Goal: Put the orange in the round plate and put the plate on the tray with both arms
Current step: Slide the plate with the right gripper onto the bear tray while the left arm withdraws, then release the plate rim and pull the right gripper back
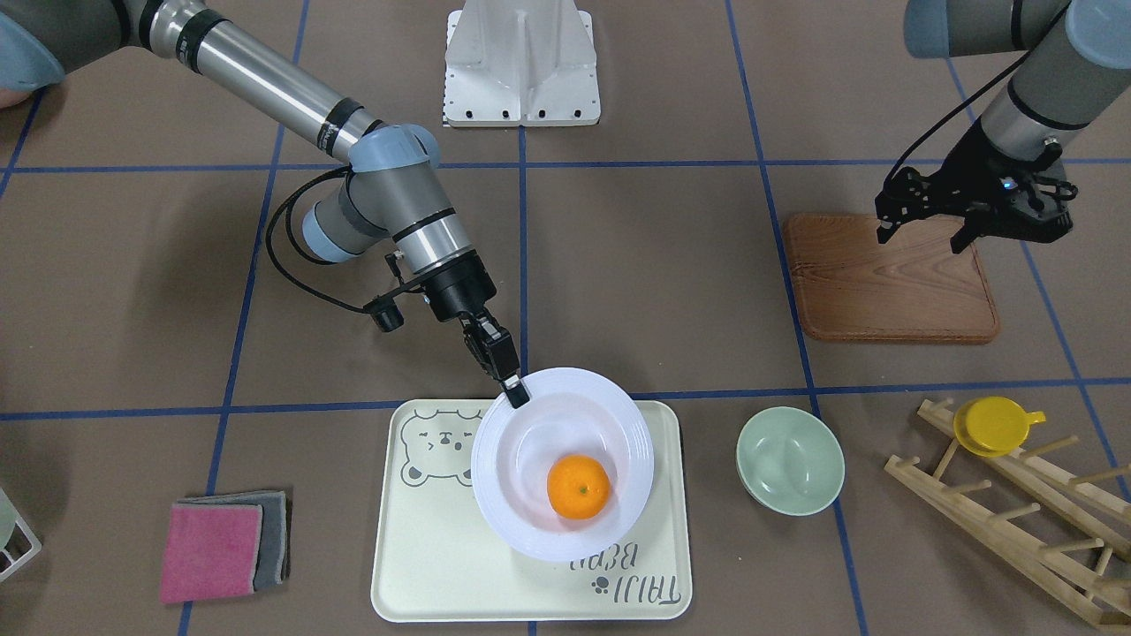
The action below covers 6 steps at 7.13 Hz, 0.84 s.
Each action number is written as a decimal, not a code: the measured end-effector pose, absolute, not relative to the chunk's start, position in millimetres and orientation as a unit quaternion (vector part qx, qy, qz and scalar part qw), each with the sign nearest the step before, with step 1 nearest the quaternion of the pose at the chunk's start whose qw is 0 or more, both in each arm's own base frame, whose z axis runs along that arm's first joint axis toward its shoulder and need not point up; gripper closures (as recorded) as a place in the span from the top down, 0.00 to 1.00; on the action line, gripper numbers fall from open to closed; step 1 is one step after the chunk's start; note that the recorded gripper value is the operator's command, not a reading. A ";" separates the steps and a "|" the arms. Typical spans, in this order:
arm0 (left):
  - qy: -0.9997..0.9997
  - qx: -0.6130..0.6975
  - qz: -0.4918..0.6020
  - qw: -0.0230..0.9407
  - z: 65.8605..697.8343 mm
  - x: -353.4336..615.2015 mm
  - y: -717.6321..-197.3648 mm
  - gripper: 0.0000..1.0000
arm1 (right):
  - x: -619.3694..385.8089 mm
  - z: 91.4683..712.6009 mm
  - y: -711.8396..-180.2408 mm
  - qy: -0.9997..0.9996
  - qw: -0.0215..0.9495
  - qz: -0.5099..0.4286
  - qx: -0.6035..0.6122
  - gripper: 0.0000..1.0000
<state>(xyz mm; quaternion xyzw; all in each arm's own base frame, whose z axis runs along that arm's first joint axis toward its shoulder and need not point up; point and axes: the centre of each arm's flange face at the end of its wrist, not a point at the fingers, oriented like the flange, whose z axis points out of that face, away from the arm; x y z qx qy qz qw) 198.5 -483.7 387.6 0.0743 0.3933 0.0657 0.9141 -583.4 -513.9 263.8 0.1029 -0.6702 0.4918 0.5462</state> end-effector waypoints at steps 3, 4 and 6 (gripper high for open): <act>0.393 0.074 0.065 0.914 388.5 198.3 -484.2 0.94 | -591.7 274.8 -518.8 -0.644 0.561 0.510 0.101 0.99; 0.393 0.073 0.065 0.914 388.7 198.5 -484.2 0.95 | -592.9 277.4 -520.7 -0.632 0.579 0.504 0.106 1.00; 0.393 0.074 0.065 0.914 388.5 198.5 -484.1 0.95 | -585.1 277.9 -524.5 -0.587 0.695 0.391 0.137 1.00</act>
